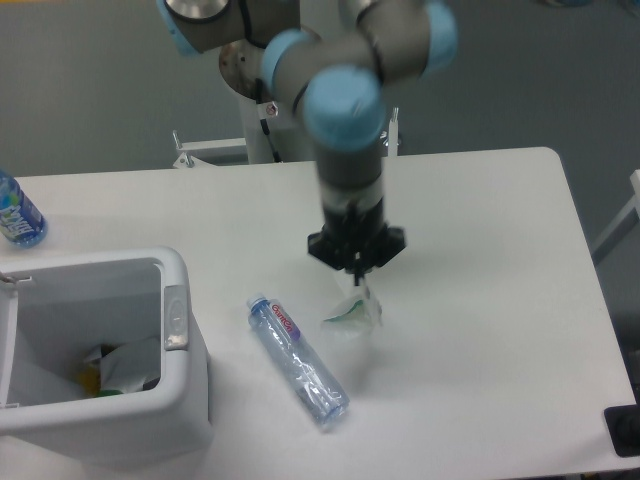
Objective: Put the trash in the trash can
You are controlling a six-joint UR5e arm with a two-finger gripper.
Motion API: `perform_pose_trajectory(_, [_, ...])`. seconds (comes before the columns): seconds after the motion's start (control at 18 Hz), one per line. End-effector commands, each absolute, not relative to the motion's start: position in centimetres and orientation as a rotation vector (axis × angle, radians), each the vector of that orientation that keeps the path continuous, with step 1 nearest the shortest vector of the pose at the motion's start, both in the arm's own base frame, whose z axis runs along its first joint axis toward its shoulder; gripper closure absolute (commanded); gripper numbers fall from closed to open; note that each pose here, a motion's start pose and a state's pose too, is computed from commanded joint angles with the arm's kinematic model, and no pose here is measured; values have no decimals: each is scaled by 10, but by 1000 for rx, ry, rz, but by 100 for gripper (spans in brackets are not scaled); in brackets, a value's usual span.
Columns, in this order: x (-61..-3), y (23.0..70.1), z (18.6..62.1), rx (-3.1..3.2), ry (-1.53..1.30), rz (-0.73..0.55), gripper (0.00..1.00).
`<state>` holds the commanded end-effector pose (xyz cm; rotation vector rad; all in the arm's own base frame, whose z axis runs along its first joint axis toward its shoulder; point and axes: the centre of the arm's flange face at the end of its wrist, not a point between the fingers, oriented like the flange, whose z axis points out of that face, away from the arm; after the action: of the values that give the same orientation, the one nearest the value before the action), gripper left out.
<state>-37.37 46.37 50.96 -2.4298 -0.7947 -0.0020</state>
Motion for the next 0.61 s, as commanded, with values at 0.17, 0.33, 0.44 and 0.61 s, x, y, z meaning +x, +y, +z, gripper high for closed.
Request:
perform_pose_trajectory(0.17, [-375, 478, 569, -2229, -899, -155, 100])
perform_pose_trajectory(0.33, [-355, 499, 579, -2215, -874, -205, 100])
perform_pose_trajectory(0.44, [-333, 511, 590, -2206, -854, -227, 100])
perform_pose_trajectory(0.61, [-303, 527, 611, -2184, -833, -258, 100])
